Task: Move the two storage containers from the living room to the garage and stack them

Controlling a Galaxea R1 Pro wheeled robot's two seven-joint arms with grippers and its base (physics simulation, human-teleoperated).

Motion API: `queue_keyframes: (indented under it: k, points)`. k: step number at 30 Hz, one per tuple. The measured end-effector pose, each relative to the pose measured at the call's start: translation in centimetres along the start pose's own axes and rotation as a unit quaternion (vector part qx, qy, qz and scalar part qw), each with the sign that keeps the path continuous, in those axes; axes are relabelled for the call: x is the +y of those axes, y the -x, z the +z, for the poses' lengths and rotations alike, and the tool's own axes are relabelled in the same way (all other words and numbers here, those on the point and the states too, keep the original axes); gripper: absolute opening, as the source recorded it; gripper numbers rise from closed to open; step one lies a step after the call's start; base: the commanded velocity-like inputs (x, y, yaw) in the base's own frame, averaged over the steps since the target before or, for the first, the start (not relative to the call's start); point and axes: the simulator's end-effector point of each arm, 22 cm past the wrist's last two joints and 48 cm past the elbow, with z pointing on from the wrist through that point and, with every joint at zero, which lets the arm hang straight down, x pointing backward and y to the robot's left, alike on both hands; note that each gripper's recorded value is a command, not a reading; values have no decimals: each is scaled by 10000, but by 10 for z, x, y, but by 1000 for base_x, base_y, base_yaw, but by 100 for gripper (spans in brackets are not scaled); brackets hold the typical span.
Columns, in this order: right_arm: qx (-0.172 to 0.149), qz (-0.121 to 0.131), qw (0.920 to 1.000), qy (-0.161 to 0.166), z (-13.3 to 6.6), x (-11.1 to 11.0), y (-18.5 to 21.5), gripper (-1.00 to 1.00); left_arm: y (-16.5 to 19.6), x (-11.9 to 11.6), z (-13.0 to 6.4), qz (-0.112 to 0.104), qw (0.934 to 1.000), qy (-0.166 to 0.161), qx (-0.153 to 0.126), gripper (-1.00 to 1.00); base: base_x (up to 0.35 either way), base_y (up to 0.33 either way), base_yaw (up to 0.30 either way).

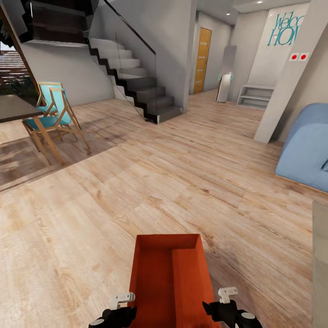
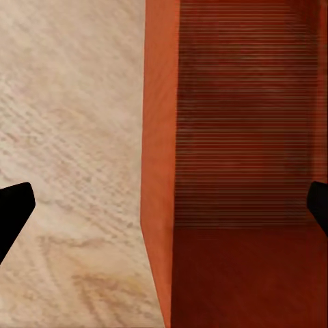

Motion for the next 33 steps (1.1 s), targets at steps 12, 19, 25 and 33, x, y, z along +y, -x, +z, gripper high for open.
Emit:
queue_keyframes:
  k: [12, 19, 25, 33]
  points:
    - [-1, 0, 10000, 0, 12, -2, -11, 100, -10, 3, 13, -9, 10000, -1, -3, 100, 0, 0, 0]
    - [-1, 0, 10000, 0, 12, -2, -11, 100, -9, 2, 13, -12, 10000, -4, -8, 100, 0, 0, 0]
    - [-4, 0, 10000, 0, 12, -2, -10, 100, -9, 2, 13, -12, 10000, -5, -9, 100, 0, 0, 0]
    - [-1, -2, 10000, 1, 19, -3, -17, 100, -15, 3, 20, -5, 10000, -5, -6, 100, 0, 0, 0]
